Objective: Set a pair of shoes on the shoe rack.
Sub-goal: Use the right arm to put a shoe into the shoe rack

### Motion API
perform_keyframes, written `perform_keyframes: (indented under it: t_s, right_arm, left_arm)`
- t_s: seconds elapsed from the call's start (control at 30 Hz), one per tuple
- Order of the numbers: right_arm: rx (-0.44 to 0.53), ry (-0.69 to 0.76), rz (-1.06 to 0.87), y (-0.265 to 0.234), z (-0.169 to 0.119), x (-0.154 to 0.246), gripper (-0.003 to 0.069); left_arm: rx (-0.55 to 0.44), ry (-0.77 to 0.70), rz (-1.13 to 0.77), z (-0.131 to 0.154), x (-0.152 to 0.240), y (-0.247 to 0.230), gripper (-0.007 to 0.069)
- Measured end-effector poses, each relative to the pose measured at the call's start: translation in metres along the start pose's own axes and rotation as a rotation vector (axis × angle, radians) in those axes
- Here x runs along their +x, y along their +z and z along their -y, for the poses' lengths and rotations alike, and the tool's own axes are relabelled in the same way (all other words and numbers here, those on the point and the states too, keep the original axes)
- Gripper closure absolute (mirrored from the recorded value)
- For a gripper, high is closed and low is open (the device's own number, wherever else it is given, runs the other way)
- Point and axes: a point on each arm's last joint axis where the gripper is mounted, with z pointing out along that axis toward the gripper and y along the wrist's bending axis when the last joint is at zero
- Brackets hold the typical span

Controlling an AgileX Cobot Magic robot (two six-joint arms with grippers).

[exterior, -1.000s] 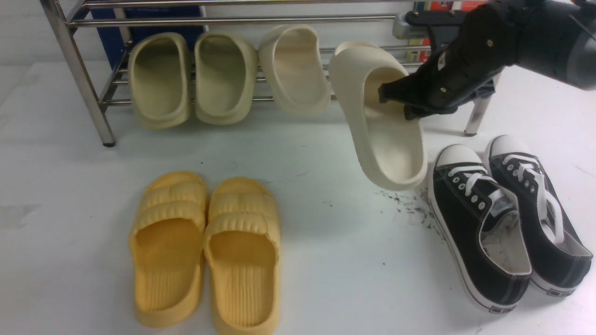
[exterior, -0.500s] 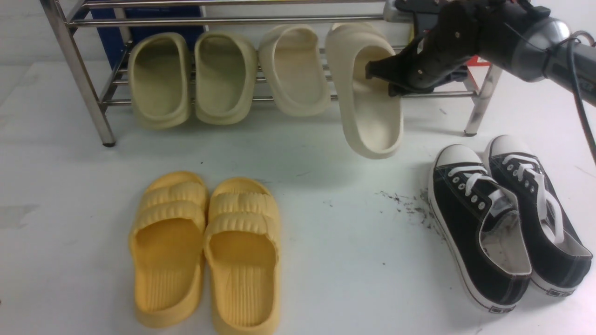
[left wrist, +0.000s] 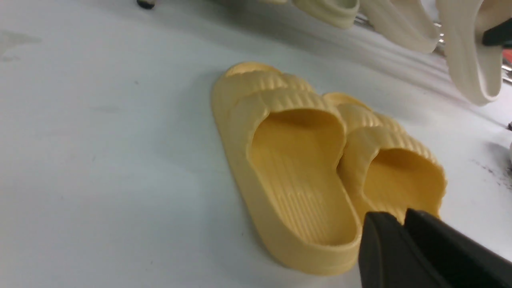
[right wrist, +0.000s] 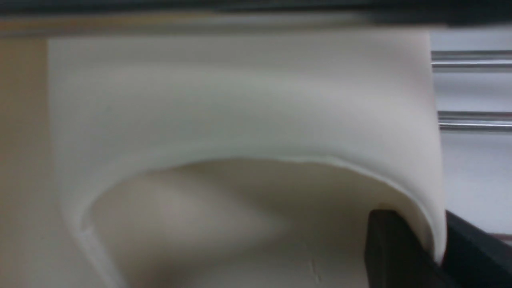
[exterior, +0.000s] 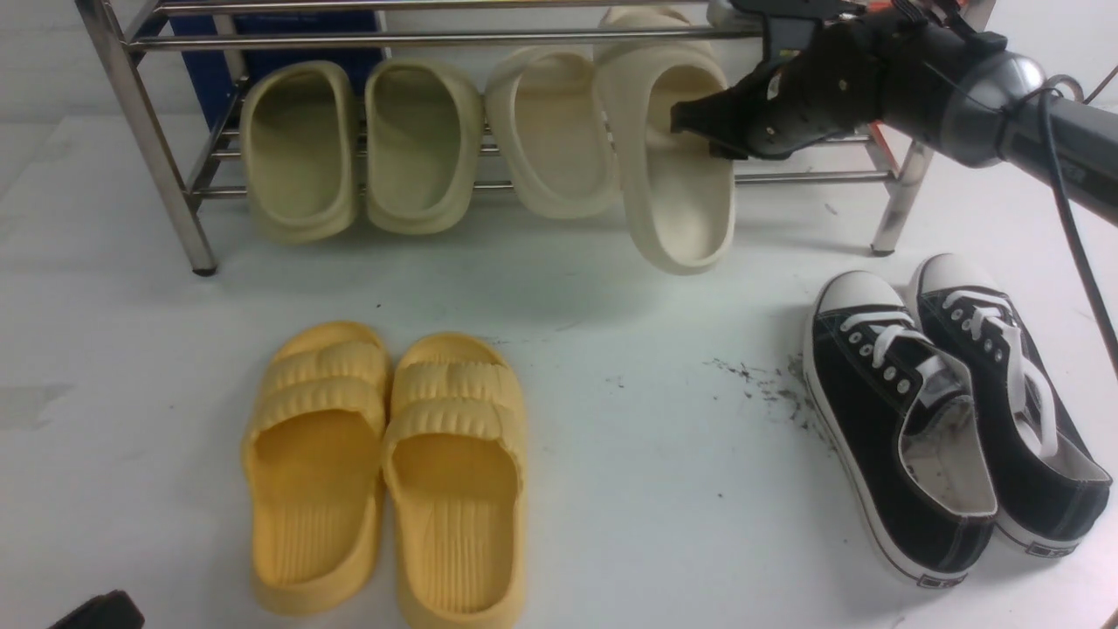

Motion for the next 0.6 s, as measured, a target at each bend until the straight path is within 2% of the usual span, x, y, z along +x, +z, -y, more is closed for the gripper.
perform_keyframes:
  t_s: [0.13, 0.6]
  right_arm:
    - [0.007, -0.018, 0.012, 0.004, 0.001, 0.001, 0.0539]
    - [0.002, -0.019, 0.084, 0.018, 0.001, -0.002, 0.0539]
  left_arm:
    - [-0.018, -0.017, -0.041, -0.006, 0.012, 0.004, 0.0538]
    - [-0.018, -0.023, -0.044, -0.006, 0.012, 0.004, 0.0533]
